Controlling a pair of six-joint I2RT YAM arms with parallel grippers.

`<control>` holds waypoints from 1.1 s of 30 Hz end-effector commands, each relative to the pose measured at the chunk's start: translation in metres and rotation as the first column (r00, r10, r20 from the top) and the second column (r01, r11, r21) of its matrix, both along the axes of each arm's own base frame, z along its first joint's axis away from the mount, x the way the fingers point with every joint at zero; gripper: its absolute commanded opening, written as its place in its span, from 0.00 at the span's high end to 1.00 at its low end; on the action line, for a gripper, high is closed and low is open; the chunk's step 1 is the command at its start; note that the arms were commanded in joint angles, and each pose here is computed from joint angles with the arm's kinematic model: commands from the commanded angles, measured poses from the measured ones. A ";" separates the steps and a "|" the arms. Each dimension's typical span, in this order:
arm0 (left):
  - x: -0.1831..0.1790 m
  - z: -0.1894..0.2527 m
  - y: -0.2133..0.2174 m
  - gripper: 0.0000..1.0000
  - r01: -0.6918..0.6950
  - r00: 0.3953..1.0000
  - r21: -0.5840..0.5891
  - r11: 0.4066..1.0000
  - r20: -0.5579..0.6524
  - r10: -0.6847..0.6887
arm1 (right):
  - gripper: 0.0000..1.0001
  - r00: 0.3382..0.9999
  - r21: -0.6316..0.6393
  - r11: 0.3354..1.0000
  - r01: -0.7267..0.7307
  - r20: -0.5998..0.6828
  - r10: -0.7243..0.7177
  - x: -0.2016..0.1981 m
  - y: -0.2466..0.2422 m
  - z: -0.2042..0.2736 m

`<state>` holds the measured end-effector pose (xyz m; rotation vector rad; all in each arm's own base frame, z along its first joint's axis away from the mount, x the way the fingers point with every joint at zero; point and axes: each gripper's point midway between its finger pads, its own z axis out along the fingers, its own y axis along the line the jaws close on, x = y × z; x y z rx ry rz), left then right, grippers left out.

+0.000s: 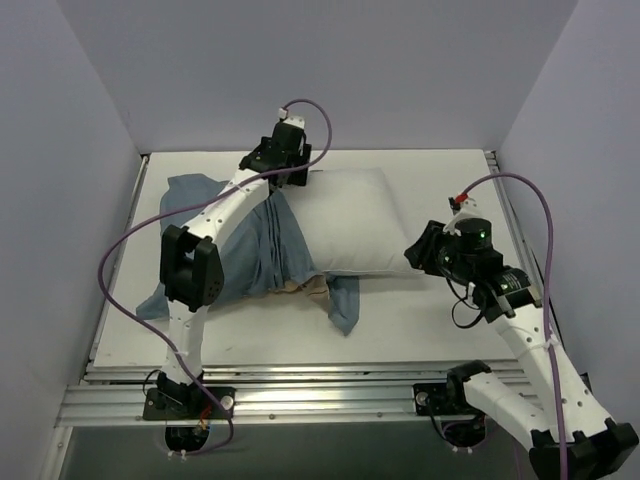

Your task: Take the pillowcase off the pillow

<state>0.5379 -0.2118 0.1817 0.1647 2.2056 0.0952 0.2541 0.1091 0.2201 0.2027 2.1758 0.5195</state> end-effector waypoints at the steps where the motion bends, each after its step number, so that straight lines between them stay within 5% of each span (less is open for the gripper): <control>1: -0.032 0.097 -0.051 0.15 0.144 0.976 -0.204 0.968 0.189 -0.105 | 0.61 0.991 -0.039 0.993 -0.112 0.071 0.115 0.010 0.017 0.009; 2: -0.046 0.123 -0.051 0.13 0.162 0.968 -0.245 0.956 0.228 -0.106 | 0.47 0.991 -0.051 0.993 -0.111 0.075 0.114 0.014 0.018 0.008; 8: -0.131 0.132 -0.024 0.09 0.079 0.975 -0.395 0.915 0.222 0.011 | 0.11 0.993 -0.096 0.990 -0.107 0.045 0.111 0.043 0.030 -0.015; 18: -0.242 0.024 0.065 0.04 -0.148 0.980 -0.496 0.855 0.043 0.194 | 0.00 0.973 -0.145 0.962 -0.231 -0.023 0.231 0.071 0.062 -0.065; 25: -0.221 -0.044 0.075 0.03 -0.231 0.971 -0.546 0.805 -0.071 0.230 | 0.05 0.959 -0.121 0.952 -0.282 -0.066 0.276 0.045 0.087 -0.088; 33: -0.147 -0.013 0.036 0.03 -0.067 0.991 -0.579 0.812 0.053 0.120 | 0.07 0.940 -0.050 0.940 -0.339 -0.056 0.336 0.005 0.119 -0.090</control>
